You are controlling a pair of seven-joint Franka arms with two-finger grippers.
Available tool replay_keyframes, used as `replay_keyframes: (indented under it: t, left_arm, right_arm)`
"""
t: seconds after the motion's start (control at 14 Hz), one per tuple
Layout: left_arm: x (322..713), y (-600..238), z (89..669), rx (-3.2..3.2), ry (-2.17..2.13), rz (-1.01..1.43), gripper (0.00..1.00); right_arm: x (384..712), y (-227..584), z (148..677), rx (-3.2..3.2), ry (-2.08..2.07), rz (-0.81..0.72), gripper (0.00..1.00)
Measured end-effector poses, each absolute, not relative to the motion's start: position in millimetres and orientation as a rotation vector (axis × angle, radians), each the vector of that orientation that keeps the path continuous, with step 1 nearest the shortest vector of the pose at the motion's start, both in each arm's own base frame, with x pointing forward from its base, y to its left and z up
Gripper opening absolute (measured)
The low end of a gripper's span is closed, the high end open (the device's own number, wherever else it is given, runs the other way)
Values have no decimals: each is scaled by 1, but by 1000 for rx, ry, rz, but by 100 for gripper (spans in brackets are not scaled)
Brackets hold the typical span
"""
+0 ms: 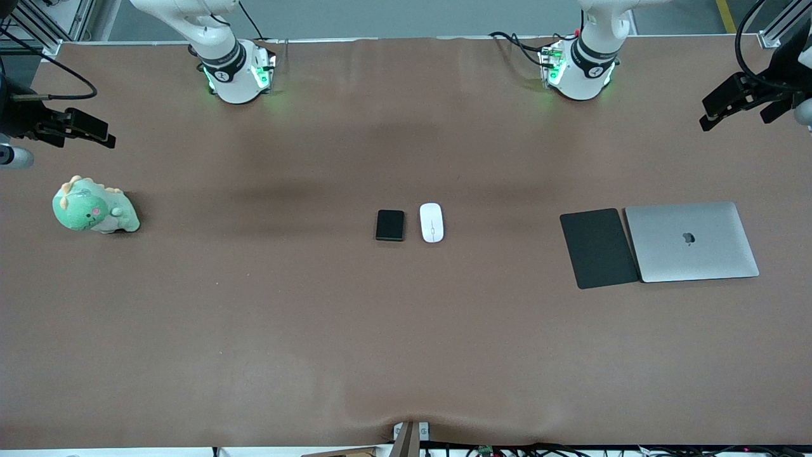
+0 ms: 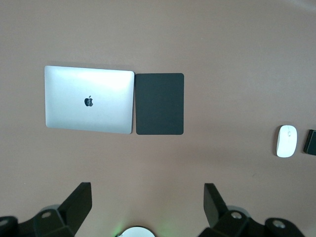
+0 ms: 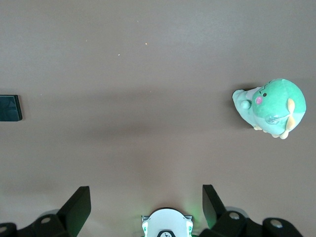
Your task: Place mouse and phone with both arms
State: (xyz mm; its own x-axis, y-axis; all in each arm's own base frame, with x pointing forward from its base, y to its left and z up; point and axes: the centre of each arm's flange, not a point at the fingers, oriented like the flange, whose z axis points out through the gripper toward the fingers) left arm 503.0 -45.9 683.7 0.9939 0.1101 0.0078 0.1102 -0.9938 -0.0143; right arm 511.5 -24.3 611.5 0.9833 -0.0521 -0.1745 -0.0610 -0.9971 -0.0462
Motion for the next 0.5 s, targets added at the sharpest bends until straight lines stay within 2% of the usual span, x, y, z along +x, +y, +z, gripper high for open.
replay_keyframes:
  t: [0.5]
  left_arm:
    - [519,-44,672,-3129,-179,20,100]
  right_arm:
    - [512,-27,611,-3076,95,269,100]
